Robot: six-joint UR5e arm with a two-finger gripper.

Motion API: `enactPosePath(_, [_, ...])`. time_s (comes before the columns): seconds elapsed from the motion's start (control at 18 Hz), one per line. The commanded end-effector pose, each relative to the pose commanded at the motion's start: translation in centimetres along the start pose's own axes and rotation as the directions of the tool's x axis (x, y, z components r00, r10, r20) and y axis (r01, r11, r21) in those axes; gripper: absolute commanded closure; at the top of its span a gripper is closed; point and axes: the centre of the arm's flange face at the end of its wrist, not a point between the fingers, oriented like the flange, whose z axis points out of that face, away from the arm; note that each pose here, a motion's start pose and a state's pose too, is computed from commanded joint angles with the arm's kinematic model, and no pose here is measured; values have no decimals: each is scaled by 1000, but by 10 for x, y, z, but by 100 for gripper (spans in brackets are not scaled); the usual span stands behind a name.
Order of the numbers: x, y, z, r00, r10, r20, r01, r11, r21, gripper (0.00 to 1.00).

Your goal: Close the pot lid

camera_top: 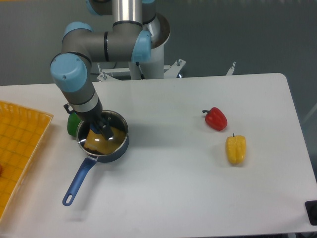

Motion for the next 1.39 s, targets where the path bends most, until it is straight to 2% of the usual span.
enactPosePath(0.06, [-15, 7, -7, 1000, 20, 1, -20, 1000, -1, 0])
enactPosePath(0.11, [-28, 16, -11, 997, 79, 1, -79, 997, -7, 0])
enactPosePath(0.22, [-59, 44, -18, 984, 177, -3, -177, 984, -15, 0])
enactPosePath(0.33, [-84, 65, -33, 970, 244, 25, -243, 970, -13, 0])
enactPosePath(0.56, [-132, 112, -48, 950, 306, 62, -303, 951, -54, 0])
enactPosePath(0.67, [-150, 138, -59, 940, 336, 58, -332, 941, -61, 0])
enactPosePath(0.83, [-157, 171, -75, 926, 375, 53, -371, 926, -72, 0])
enactPosePath(0.94, [-155, 188, -85, 932, 358, 47, -355, 933, -64, 0])
enactPosePath(1.11, [-154, 217, -96, 955, 297, 11, -297, 954, 43, 0])
enactPosePath(1.17, [-152, 226, -98, 956, 294, -5, -293, 954, 68, 0])
enactPosePath(1.39, [-147, 250, -100, 925, 379, -3, -378, 924, 65, 0])
